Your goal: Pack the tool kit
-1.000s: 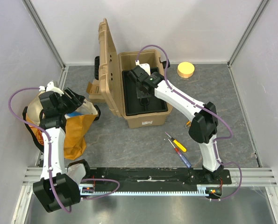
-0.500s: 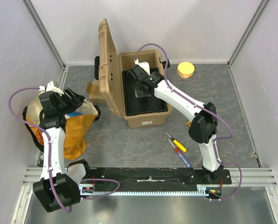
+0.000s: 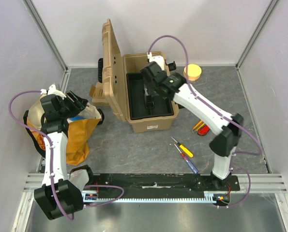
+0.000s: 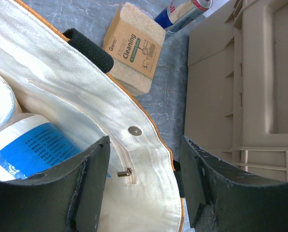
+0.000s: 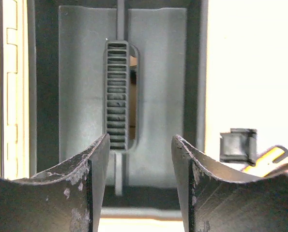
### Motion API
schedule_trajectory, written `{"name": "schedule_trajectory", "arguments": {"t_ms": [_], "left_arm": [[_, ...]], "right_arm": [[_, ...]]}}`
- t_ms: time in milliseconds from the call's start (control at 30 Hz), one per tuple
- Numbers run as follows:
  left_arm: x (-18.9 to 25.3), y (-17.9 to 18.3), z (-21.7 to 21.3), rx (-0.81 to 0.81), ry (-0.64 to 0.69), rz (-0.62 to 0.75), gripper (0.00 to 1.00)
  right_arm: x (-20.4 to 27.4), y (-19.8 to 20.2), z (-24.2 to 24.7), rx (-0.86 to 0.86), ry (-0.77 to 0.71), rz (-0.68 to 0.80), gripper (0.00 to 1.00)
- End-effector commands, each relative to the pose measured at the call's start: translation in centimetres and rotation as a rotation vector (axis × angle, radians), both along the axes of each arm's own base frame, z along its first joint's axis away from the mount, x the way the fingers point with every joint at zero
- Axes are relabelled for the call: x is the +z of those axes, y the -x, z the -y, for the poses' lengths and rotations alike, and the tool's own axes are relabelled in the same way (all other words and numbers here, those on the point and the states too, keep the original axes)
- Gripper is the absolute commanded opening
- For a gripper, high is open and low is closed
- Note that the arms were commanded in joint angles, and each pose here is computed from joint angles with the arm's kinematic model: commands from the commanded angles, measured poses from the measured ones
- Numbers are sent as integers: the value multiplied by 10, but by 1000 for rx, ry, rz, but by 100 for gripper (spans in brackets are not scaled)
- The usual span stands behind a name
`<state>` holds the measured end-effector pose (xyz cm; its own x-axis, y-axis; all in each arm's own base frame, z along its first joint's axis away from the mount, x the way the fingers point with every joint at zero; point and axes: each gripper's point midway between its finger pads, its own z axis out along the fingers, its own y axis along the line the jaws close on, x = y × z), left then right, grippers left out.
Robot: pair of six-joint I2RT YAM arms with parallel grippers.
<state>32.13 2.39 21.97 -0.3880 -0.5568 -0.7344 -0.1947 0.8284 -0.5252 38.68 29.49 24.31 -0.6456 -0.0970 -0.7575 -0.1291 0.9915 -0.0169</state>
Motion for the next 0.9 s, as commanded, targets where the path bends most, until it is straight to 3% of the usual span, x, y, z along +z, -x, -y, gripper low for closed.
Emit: {"name": "schedule_trajectory", "arguments": {"t_ms": [0, 267, 467, 600, 867], "left_arm": [[18, -2, -2, -13, -47, 55, 64], [19, -3, 1, -25, -37, 61, 64], [18, -4, 3, -38, -29, 62, 64], [18, -3, 3, -37, -30, 62, 64], [17, -4, 3, -36, -27, 57, 64]], "right_arm": [[67, 24, 36, 1, -51, 146, 62], [41, 89, 105, -15, 9, 89, 71], [-13, 131, 143, -68, 29, -26, 74], [-42, 154, 149, -45, 8, -104, 70], [-106, 198, 137, 100, -51, -299, 52]]}}
